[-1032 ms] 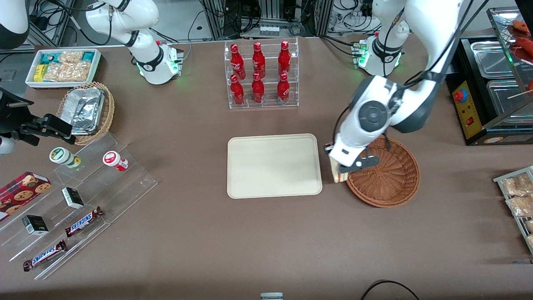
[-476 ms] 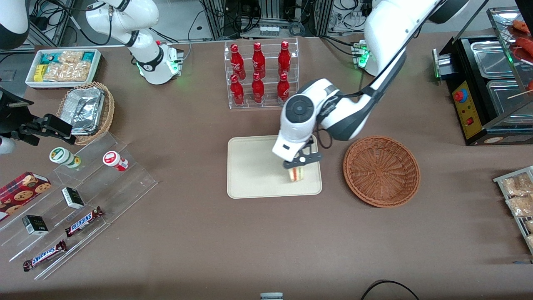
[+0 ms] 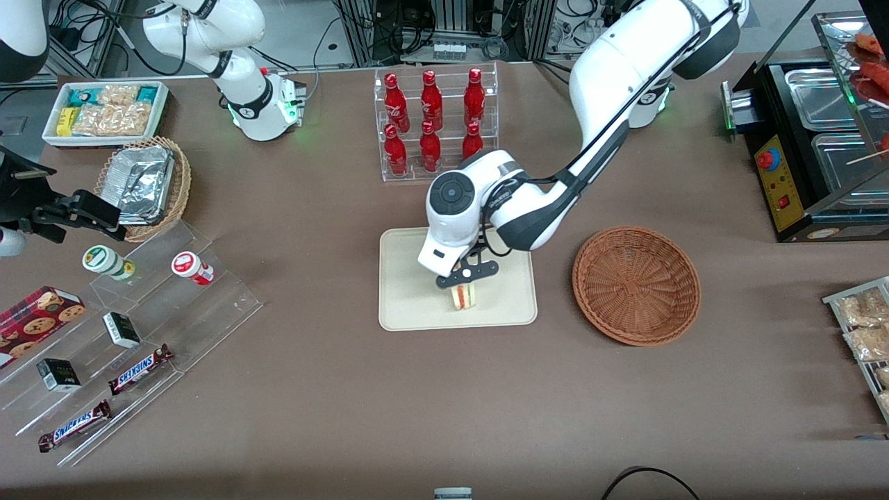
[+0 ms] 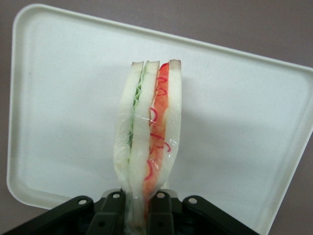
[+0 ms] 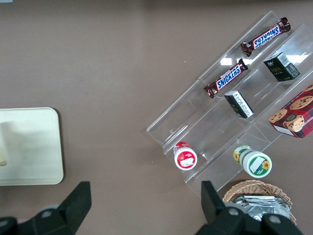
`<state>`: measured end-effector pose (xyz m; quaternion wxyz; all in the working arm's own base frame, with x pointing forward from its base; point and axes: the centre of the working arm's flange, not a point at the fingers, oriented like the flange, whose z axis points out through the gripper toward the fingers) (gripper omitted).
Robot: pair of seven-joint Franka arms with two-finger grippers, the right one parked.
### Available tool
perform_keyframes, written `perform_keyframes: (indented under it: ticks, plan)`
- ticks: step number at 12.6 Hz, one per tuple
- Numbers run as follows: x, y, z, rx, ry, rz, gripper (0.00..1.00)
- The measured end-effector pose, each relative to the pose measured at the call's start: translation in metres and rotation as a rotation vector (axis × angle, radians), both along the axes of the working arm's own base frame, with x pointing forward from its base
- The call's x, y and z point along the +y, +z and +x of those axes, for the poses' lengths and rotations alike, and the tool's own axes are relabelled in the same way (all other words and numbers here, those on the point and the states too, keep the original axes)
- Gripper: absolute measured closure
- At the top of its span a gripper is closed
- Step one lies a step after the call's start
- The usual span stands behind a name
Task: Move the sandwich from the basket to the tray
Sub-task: 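Lower the sandwich onto the tray and open the left gripper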
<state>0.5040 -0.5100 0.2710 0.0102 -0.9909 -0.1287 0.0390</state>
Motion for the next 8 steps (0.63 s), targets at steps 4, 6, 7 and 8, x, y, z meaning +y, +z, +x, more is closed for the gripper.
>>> perform_keyframes:
  ticks: [4, 6, 7, 8]
  plan:
    - [-0.001, -0.018, 0.0, 0.037, 0.0, 0.027, 0.85]
    - [-0.005, -0.024, -0.005, 0.044, -0.007, 0.029, 0.85]
    - [-0.006, -0.026, -0.006, 0.047, -0.009, 0.03, 0.85]
    - [-0.007, -0.028, -0.007, 0.049, -0.01, 0.031, 0.85]
